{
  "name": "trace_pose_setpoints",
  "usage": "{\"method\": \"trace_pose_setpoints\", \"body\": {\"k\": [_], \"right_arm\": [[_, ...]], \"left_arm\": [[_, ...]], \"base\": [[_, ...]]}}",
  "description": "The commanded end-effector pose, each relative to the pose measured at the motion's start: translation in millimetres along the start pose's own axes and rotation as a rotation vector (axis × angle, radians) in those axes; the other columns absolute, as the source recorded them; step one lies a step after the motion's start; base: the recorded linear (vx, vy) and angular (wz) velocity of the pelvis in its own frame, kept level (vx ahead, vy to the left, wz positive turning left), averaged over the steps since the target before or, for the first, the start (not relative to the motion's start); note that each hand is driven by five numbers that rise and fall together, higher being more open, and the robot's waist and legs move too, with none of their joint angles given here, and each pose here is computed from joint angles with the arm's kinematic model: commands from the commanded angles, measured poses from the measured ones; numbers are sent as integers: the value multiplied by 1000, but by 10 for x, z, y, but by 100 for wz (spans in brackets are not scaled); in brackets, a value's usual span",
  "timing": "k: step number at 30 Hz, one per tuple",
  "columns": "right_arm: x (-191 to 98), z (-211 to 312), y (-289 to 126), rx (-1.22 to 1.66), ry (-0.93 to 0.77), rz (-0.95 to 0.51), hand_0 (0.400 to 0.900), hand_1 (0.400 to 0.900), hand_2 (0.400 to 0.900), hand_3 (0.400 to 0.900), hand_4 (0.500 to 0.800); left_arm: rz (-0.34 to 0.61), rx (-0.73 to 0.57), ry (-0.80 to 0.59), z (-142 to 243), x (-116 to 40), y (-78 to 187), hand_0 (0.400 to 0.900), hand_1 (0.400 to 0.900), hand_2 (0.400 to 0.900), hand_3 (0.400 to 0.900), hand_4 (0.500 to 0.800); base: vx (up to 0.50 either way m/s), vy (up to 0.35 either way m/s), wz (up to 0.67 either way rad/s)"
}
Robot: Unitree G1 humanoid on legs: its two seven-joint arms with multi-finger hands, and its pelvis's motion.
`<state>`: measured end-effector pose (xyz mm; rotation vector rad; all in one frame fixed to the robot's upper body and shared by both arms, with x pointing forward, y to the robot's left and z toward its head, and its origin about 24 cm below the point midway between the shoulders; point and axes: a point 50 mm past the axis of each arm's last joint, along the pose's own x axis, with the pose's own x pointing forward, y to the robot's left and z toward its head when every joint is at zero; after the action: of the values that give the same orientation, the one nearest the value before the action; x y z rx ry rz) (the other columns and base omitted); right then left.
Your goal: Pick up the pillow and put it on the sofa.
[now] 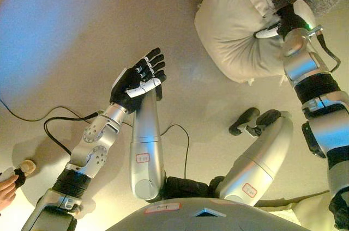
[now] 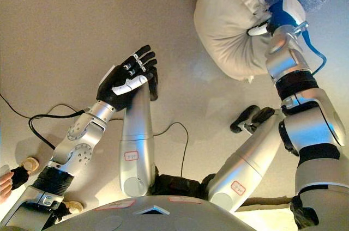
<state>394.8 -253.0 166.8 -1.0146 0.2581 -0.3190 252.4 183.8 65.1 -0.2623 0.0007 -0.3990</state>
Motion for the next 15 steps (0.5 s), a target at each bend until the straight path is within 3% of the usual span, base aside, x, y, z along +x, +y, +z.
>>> {"method": "trace_pose_setpoints", "body": {"k": [1,10,15], "right_arm": [[43,235,-495,33,-78,-158,400,400,400,400,500],[-15,414,-553,49,-202,-213,400,400,400,400,500],[-111,562,-568,50,-320,-264,400,400,400,400,500]], "left_arm": [[-74,-30,-175,242,105,-168,900,900,900,900,800],[-26,-42,-199,252,74,-142,900,900,900,900,800],[97,-56,-217,254,43,-49,900,900,900,900,800]], "base": [[0,0,0],[-9,0,-1],[-27,-19,-3]]}}
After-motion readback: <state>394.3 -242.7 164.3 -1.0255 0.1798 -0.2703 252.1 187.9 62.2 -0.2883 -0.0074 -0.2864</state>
